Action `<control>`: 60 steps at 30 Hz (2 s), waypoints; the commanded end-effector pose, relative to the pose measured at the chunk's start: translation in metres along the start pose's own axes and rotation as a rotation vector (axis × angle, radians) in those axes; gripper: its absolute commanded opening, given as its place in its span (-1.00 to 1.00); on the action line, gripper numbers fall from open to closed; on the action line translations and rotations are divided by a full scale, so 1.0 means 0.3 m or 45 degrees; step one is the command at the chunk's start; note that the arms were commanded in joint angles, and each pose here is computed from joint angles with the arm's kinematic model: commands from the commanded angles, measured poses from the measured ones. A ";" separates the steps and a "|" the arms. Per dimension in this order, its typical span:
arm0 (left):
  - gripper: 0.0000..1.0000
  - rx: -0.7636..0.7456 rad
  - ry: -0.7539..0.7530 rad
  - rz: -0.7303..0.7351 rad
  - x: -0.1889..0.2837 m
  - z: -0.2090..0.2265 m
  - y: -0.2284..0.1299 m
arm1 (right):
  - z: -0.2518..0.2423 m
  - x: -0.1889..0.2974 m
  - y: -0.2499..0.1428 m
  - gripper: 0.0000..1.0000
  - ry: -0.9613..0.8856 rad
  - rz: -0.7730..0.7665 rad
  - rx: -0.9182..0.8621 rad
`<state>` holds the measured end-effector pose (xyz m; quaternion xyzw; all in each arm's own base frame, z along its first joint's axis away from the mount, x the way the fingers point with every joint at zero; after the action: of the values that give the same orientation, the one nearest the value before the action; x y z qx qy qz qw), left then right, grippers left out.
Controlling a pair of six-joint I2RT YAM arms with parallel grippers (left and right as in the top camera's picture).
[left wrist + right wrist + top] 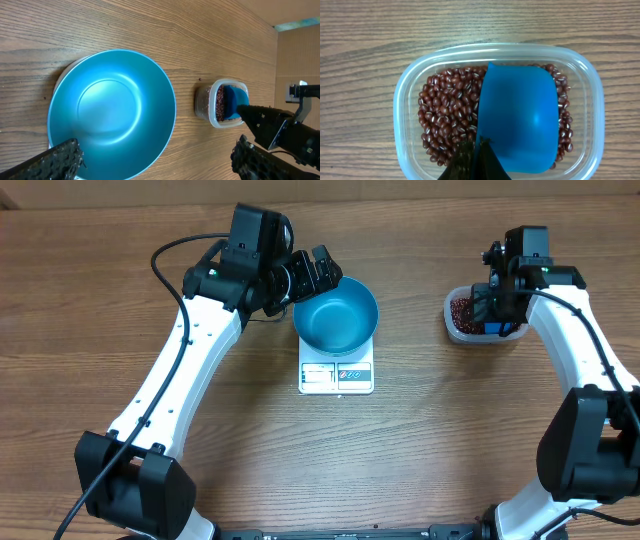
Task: Scoop item into bowl and weigh 150g on scale
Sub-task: 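Drag the scoop through the beans with the right gripper, then lift the bean-filled scoop out of the tub with the right gripper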
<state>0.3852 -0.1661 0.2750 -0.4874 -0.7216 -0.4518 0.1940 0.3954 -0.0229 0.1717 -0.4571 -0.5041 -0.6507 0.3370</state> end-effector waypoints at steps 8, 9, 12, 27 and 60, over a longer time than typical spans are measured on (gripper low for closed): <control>0.99 -0.037 -0.011 -0.053 0.044 -0.023 0.023 | 0.015 -0.086 -0.081 -0.93 0.144 0.143 -0.122; 0.99 -0.037 -0.011 -0.054 0.044 -0.023 0.023 | 0.015 -0.086 -0.080 -0.93 0.154 0.146 -0.138; 0.99 -0.037 -0.011 -0.053 0.044 -0.023 0.023 | 0.021 -0.082 -0.078 -0.93 0.233 0.158 -0.157; 0.99 -0.037 -0.011 -0.053 0.044 -0.023 0.023 | -0.066 -0.044 -0.041 -0.93 0.635 0.188 -0.347; 0.99 -0.037 -0.011 -0.054 0.044 -0.023 0.023 | -0.388 0.061 -0.006 -0.93 1.066 0.057 -0.715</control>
<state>0.3853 -0.1661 0.2750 -0.4873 -0.7216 -0.4519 0.1941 0.3624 -0.1277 0.1721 -0.2863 -0.1591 -0.8653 0.3795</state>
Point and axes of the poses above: each gripper's point midway between its finger pads, its own x axis back along the fingers, its own z axis along the line the jaws close on, y = z × x, the point moved 8 cm from there along x, back along the fingers, and after that the axes turned 14 degrees about -x, right-handed, at the moved point
